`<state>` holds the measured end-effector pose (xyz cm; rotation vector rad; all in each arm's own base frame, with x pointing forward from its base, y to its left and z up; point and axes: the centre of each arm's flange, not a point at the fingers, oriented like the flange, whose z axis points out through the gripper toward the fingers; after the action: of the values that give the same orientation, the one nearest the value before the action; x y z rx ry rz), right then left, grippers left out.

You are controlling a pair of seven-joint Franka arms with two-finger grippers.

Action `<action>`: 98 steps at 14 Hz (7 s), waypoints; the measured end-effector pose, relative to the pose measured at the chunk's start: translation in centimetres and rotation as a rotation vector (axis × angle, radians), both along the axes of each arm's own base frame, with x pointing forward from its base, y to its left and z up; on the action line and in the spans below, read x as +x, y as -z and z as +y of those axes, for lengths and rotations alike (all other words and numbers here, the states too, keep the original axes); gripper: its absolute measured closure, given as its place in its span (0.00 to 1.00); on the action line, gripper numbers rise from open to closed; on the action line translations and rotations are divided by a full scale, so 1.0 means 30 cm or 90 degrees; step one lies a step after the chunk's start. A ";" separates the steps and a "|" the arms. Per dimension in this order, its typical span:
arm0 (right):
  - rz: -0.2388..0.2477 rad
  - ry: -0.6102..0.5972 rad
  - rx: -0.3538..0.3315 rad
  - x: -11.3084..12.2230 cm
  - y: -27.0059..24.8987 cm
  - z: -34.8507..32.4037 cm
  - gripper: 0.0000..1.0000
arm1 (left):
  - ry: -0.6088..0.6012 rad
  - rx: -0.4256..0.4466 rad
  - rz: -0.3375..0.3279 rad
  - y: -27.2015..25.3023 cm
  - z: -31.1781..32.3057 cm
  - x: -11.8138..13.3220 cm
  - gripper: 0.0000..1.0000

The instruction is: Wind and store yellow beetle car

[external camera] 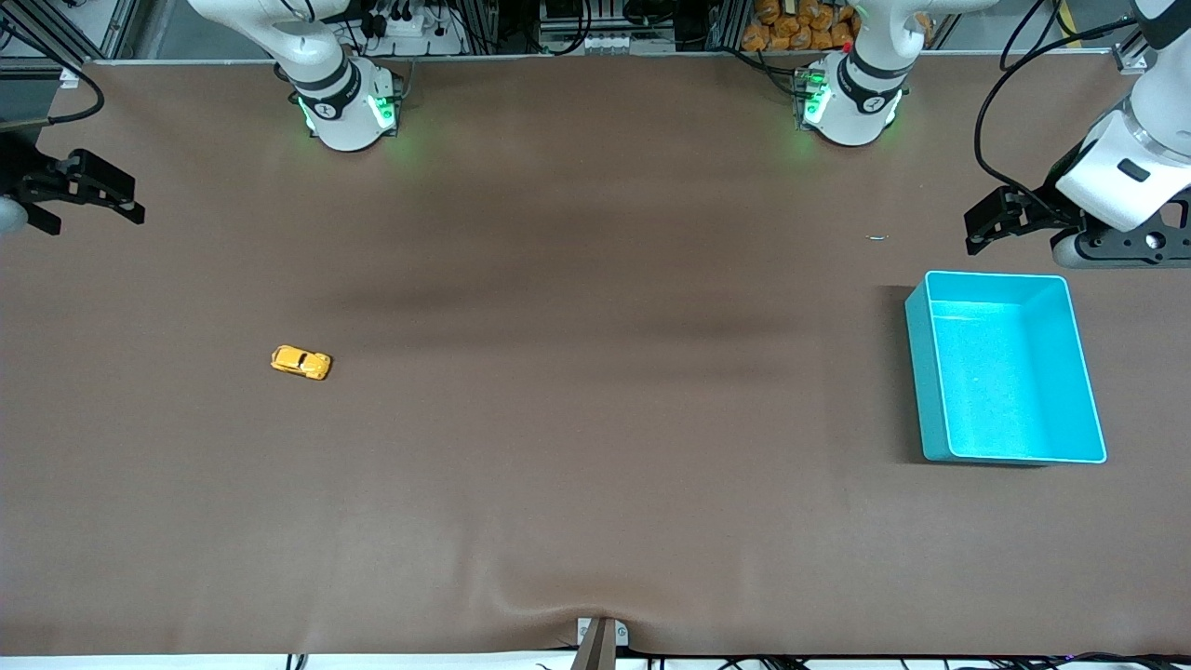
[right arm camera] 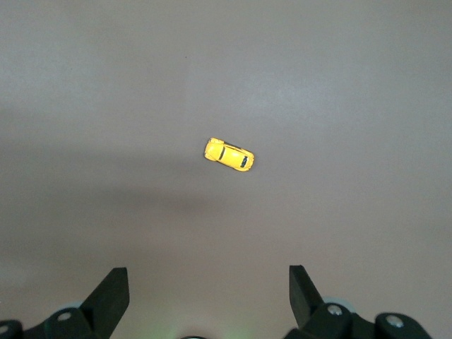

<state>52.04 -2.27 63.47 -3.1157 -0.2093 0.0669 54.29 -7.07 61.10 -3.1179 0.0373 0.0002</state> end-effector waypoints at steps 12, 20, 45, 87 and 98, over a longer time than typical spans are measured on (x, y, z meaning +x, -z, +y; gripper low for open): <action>0.008 -0.007 0.000 -0.004 0.003 0.020 0.00 | 0.004 0.000 0.000 0.013 -0.012 0.009 0.00; 0.011 -0.213 0.016 0.047 0.360 0.014 0.00 | 0.002 -0.001 -0.003 0.003 -0.005 0.011 0.00; 0.049 -0.846 -0.004 0.073 1.439 0.046 0.15 | 0.012 0.002 0.042 0.132 -0.132 0.044 0.00; 0.047 -0.938 0.003 0.085 1.453 -0.118 0.60 | 0.014 0.002 0.044 0.136 -0.136 0.045 0.00; 0.042 -0.923 0.001 0.081 1.452 -0.373 0.60 | 0.014 0.002 0.044 0.136 -0.137 0.045 0.00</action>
<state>54.46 -13.46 19.90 -2.2093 -2.2411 0.1635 55.63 -11.17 57.02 -3.1131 0.0721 0.1072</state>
